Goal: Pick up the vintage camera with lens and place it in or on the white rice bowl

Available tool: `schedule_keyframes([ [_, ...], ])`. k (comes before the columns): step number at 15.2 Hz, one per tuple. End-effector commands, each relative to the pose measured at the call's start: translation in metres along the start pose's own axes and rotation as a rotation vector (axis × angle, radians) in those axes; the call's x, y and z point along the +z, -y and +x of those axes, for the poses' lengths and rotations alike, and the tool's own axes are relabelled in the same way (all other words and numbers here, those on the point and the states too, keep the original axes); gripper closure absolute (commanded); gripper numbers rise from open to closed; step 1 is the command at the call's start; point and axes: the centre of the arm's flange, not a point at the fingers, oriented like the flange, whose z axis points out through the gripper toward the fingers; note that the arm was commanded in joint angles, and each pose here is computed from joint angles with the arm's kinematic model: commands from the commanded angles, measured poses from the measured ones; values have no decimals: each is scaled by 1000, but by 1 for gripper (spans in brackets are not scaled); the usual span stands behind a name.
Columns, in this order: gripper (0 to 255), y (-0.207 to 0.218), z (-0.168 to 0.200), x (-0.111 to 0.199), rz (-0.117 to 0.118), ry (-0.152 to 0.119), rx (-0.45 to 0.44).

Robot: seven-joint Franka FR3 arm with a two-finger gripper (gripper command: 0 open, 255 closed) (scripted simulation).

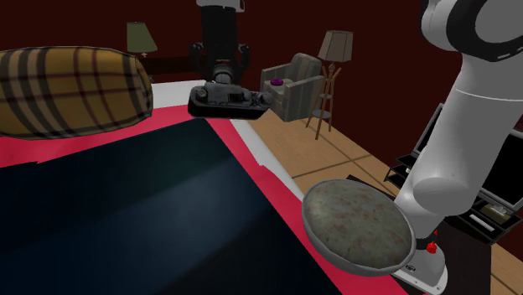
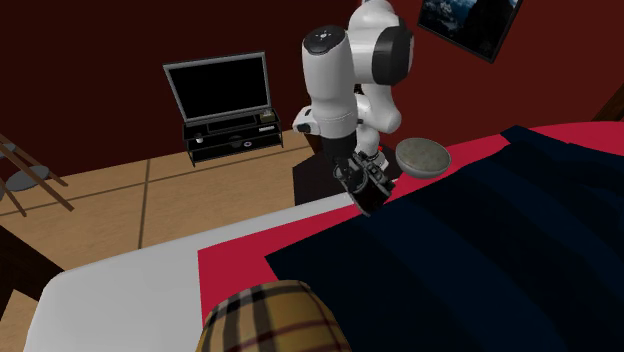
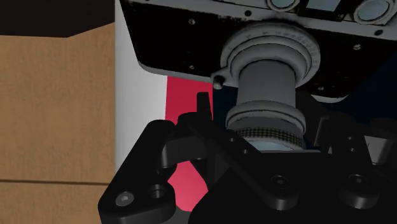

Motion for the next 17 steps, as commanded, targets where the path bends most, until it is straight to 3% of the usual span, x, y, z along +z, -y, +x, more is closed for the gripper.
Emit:
schedule_keyframes([
  [1,255,-3,-14,-3,1,0,0],
  [17,255,-50,-215,38,1,0,0],
])
